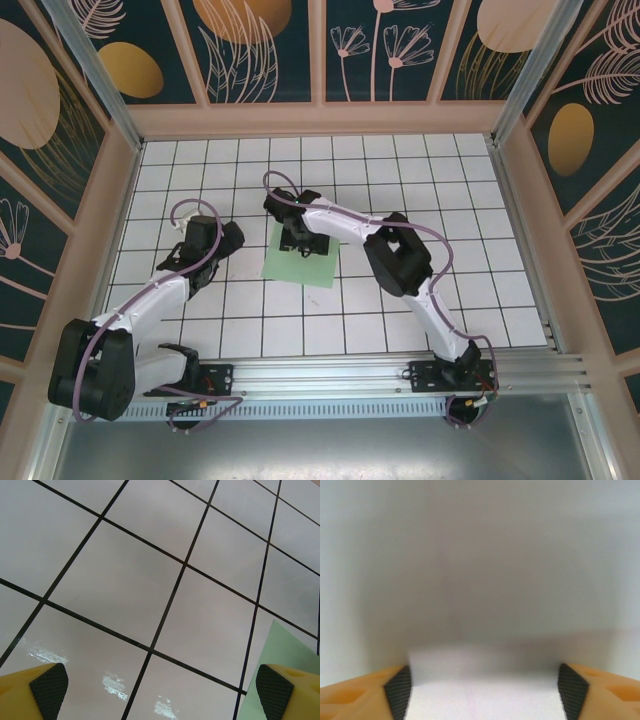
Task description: Fold a paper plane with a square sheet of paper (pick it up from the middle)
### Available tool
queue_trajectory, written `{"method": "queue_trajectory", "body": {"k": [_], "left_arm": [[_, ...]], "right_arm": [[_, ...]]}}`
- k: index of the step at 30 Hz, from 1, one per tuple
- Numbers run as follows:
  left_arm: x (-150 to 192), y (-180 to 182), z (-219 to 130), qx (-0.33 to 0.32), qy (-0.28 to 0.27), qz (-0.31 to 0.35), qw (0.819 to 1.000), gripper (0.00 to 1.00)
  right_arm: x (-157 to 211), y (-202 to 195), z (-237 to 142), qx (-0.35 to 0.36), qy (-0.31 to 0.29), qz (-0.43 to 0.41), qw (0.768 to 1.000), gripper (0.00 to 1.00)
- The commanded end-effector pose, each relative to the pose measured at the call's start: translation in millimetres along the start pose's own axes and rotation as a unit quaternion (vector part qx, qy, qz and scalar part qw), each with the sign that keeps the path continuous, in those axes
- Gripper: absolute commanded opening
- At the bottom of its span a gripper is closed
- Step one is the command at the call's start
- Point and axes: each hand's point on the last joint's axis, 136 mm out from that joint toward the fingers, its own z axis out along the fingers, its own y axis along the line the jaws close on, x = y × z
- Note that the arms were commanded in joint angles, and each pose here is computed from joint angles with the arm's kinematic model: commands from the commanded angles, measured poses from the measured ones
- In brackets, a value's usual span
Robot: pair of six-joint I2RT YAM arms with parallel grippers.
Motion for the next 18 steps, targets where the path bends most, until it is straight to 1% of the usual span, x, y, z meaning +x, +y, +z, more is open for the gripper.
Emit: {"method": "queue_trajectory", "body": {"k": [1,4,5,9,10,11,12,14,16,17,18], "left_arm": [[-2,-3,0,0.011,-0.003,0.002,1.000,0.99],[-2,-4,0,0.014,0.000,0.004,1.000,0.99],[-2,-5,0,0.015,0.001,0.003,1.000,0.99],[0,-4,-1,0.016,0.001,0.000,1.000,0.99],[0,-4,-1,0.017,0.000,-0.001,1.000,0.99],[0,-3,-1,0.016,0.000,0.001,1.000,0.99],[0,-4,-1,0.017,0.001,0.001,1.000,0.99],[0,-4,0,0.016,0.002,0.003,1.000,0.99],[-1,-4,0,0.018,0.000,0.002,1.000,0.98],[-1,-5,0,0.019,0.000,0.002,1.000,0.98],[-1,-5,0,0.019,0.000,0.003,1.000,0.98]], "right_arm": [[18,-11,20,0.021,0.033,-0.006,0.999,0.72],[11,-16,17,0.035,0.019,-0.008,0.999,0.67],[11,-19,16,0.041,0.016,-0.009,0.999,0.66],[11,-19,15,0.046,0.014,-0.013,0.999,0.69],[9,-16,11,0.043,0.011,-0.016,0.999,0.62],[7,-13,10,0.035,0.011,-0.018,0.999,0.59],[7,-11,9,0.029,0.016,-0.018,0.999,0.60],[2,-6,1,0.025,0.011,-0.020,0.999,0.68],[-5,-5,-5,0.025,-0.003,-0.017,1.000,0.69],[-7,-4,-7,0.018,0.002,-0.014,1.000,0.68],[-9,-4,-9,0.018,0.004,-0.012,1.000,0.71]]}}
